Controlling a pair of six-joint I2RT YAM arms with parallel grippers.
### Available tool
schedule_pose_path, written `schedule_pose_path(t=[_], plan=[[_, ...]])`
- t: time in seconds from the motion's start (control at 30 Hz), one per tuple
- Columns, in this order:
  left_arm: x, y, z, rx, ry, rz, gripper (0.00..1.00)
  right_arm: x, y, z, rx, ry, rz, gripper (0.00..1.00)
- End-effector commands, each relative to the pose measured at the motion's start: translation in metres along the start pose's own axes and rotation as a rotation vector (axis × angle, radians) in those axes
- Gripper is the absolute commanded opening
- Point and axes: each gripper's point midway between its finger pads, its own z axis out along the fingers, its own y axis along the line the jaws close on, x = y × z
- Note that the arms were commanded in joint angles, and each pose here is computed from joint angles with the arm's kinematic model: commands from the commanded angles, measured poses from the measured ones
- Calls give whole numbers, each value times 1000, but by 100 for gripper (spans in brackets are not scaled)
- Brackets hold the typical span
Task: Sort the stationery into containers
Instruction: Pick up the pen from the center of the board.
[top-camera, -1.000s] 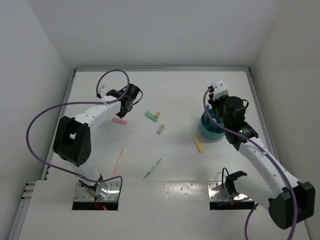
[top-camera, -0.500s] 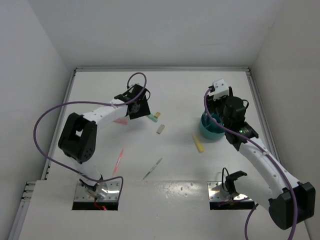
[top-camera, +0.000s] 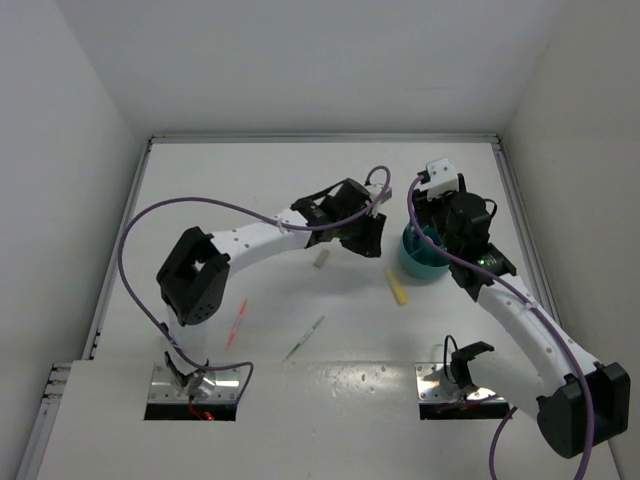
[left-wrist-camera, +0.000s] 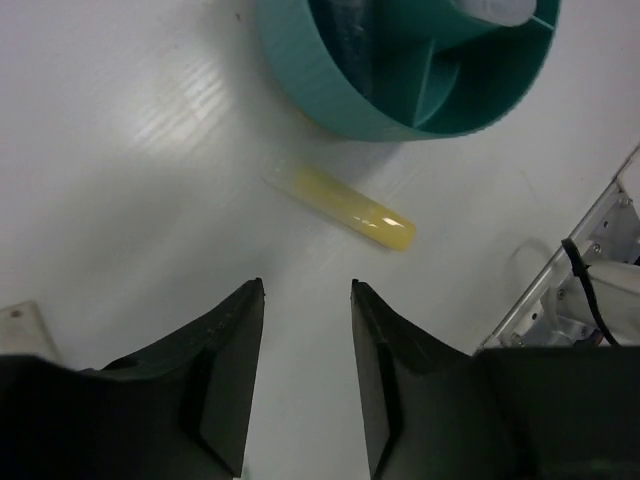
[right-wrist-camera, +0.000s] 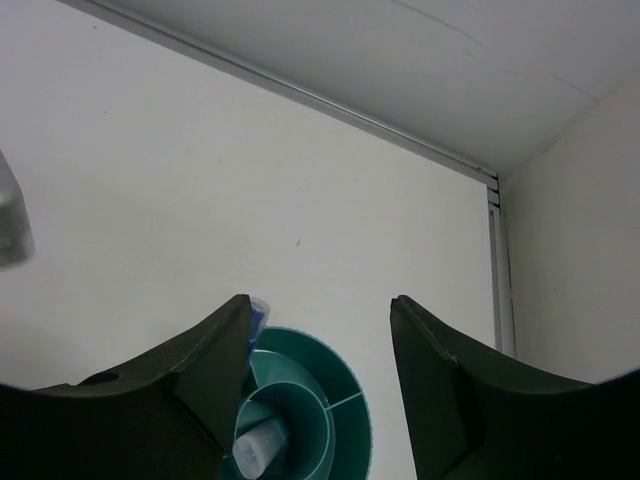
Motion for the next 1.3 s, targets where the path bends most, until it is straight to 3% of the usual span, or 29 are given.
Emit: schedule_pose_path(t=[0.0, 0.03, 0.07, 0.1, 0.13, 0.23, 0.37, 0.53, 0.67, 0.8, 0.9, 1.07, 1.27], plan=[[8, 3, 13, -67, 24, -45, 47, -15, -11, 0, 50, -45, 12, 58], [6, 3, 14, -109, 3, -135, 49, -17, -14, -2, 62, -52, 15, 58], [10, 10, 16, -149, -2, -200, 58, -17, -14, -3, 62, -52, 15, 58], [15, 12, 17, -164, 2, -246, 58, -19, -14, -2, 65, -60, 18, 58], [20, 11, 21, -183, -6, -329, 68, -19, -16, -3, 74, -57, 18, 58], [25, 16, 19, -229, -53, -416, 71, -23, -19, -4, 89, -72, 33, 58], [36, 2, 29, -241, -68, -553, 71, -31, -38, -10, 187, -96, 66, 58], [35, -41, 45, -199, -83, -555, 71, -42, -59, -26, 285, -141, 110, 53], [31, -52, 58, -237, -100, -612, 71, -41, -61, -26, 300, -145, 114, 47], [52, -48, 70, -387, -51, -655, 69, -37, -60, -26, 297, -137, 111, 46], [56, -42, 73, -468, -65, -701, 62, -39, -61, -28, 300, -145, 115, 46], [51, -41, 71, -526, -86, -718, 56, -41, -62, -29, 305, -162, 121, 46], [54, -43, 85, -527, -58, -719, 56, -43, -63, -32, 307, -170, 124, 46]])
